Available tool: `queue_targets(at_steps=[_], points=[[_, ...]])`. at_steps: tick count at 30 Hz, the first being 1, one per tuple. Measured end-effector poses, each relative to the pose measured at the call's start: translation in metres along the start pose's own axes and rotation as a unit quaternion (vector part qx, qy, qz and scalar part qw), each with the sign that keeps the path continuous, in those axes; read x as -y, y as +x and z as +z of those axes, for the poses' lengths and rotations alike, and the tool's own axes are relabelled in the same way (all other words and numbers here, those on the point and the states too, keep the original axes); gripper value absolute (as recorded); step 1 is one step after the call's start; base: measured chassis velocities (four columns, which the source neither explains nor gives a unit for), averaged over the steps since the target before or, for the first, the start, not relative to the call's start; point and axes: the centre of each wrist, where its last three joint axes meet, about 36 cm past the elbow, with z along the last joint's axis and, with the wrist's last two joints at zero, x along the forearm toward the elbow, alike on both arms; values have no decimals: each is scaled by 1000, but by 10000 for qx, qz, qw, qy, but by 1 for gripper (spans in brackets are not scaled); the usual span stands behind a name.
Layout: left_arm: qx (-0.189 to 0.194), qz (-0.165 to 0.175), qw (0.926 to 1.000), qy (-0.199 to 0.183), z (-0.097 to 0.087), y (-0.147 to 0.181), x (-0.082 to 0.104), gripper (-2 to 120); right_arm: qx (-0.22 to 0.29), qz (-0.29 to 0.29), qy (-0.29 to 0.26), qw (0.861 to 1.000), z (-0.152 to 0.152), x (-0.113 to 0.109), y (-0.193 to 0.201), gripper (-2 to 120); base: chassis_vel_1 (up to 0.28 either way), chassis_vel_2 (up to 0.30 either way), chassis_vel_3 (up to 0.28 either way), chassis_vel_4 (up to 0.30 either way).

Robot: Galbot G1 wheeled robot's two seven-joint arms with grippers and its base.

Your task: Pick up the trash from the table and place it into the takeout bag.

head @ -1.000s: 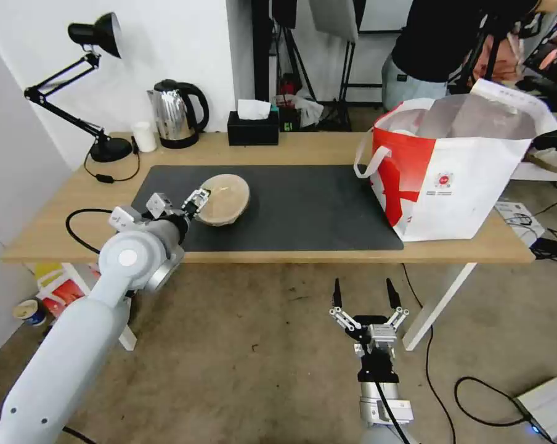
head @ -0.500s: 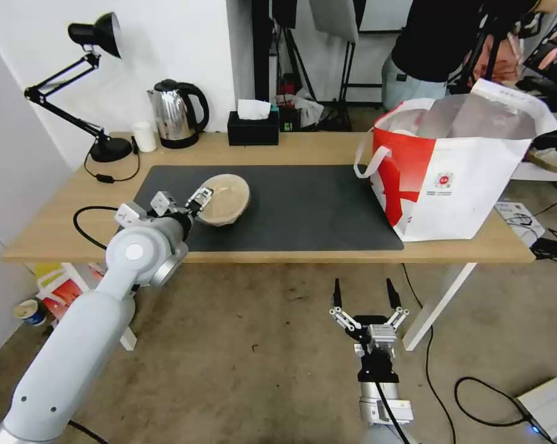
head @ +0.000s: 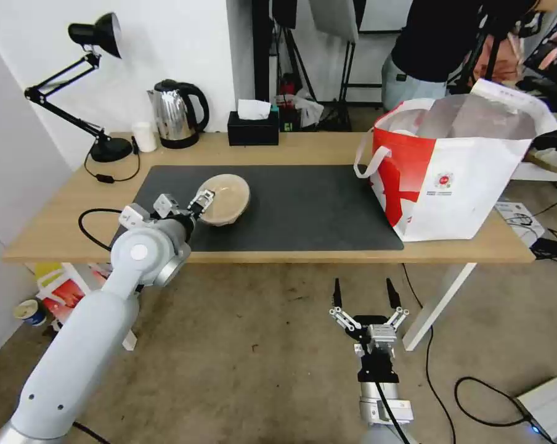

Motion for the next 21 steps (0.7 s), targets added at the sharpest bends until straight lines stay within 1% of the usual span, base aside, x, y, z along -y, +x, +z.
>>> queue_targets(at_steps=[15, 21], points=[[-70, -41, 10000, 46, 5, -10, -2, 100, 0, 0, 0, 10000, 0, 0, 0, 100, 0, 0, 0, 0], [-109, -15, 9999, 46, 8, -16, 2, 100, 0, 0, 0, 10000, 0, 0, 0, 100, 0, 0, 0, 0]])
